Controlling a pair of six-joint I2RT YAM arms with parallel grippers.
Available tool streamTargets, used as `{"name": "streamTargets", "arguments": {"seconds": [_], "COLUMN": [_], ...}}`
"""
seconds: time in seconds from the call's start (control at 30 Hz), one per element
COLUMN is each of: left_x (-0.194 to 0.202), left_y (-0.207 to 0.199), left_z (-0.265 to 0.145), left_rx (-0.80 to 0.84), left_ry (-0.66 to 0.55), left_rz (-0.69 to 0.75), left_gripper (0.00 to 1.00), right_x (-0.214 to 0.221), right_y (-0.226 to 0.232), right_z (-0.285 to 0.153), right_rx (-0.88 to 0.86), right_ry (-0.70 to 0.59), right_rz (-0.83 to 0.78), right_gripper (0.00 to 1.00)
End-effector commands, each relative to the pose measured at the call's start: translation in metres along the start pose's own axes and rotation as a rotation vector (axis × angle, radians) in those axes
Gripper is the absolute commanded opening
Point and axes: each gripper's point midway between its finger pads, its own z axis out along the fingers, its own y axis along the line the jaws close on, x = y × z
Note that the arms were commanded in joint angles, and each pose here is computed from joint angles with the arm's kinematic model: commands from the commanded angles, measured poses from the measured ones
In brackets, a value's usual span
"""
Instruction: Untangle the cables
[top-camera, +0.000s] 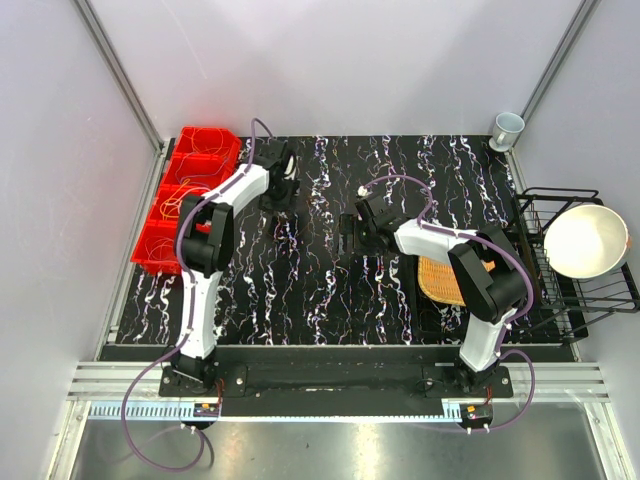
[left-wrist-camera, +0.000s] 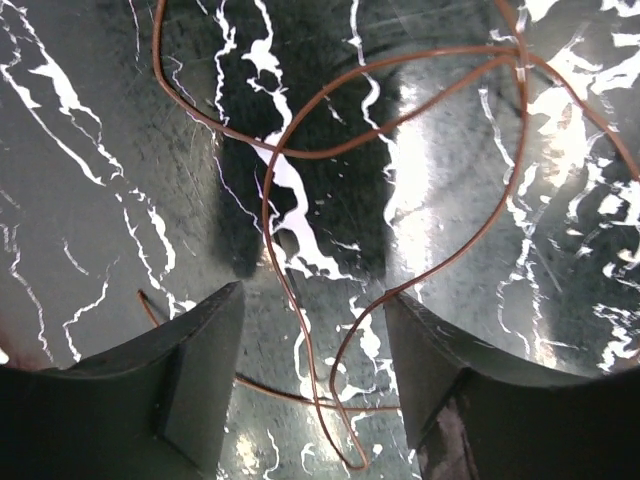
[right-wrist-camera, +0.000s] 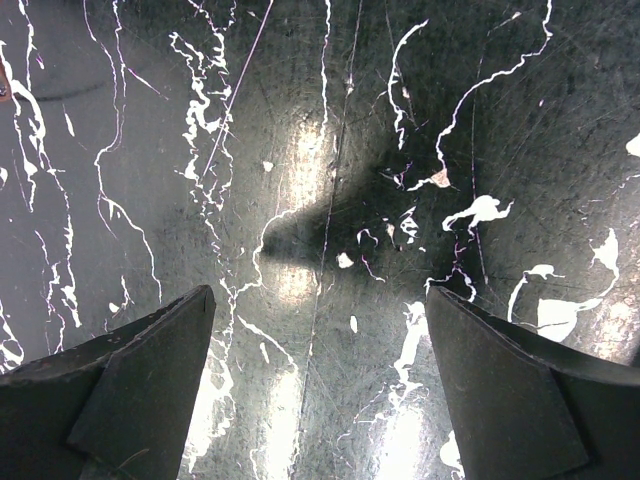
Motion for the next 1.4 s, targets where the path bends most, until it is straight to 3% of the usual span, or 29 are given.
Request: {"name": "streamTargets", "arguments": {"seconds": [0.0, 0.13, 0.23, 0.27, 0.3, 0.47, 0.6, 0.8, 0.93, 1.07, 1.37], "left_x": [-0.018, -0.018, -0.02, -0.02, -0.02, -0.024, -0.039, -0.075, -0.079, -0.066, -0.024], "left_y": [0.002, 0.009, 0.009, 0.008, 0.008, 0.0, -0.007, -0.01, -0.009, -0.02, -0.049], "left_z": [-0.001, 0.003, 0.004, 0.004, 0.003, -0.004, -0.033, -0.141, -0.181, -0.174, -0.103], "left_rx": [0.036, 0.03, 0.04, 0.042, 0.044, 0.084, 0.118, 0.134, 0.143, 0.147, 0.04], "left_ry": [-0.038, -0.033, -0.032, -0.032, -0.031, -0.043, -0.102, -0.341, -0.419, -0.388, -0.235], "left_rz": [-0.016, -0.029, -0.031, -0.033, -0.033, -0.042, -0.058, -0.082, -0.086, -0.072, -0.05], "left_gripper": [0.57, 0.5, 0.2, 0.05, 0.0, 0.0, 0.0, 0.0, 0.0, 0.0, 0.0], "right_x": [0.054, 0.055, 0.055, 0.055, 0.055, 0.056, 0.056, 0.056, 0.056, 0.053, 0.056], "right_y": [-0.022, -0.022, -0.023, -0.023, -0.023, -0.024, -0.025, -0.023, -0.022, -0.021, -0.023], "right_z": [0.013, 0.014, 0.014, 0.014, 0.014, 0.015, 0.015, 0.017, 0.017, 0.017, 0.017], "right_rx": [0.055, 0.056, 0.056, 0.057, 0.058, 0.061, 0.066, 0.059, 0.055, 0.054, 0.058], "right_ry": [0.185, 0.19, 0.19, 0.191, 0.191, 0.194, 0.193, 0.197, 0.201, 0.194, 0.199], "right_rz": [0.014, 0.014, 0.014, 0.014, 0.012, 0.012, 0.014, 0.015, 0.014, 0.016, 0.015], "right_gripper": [0.92, 0.92, 0.92, 0.92, 0.91, 0.92, 0.91, 0.91, 0.91, 0.91, 0.91]}}
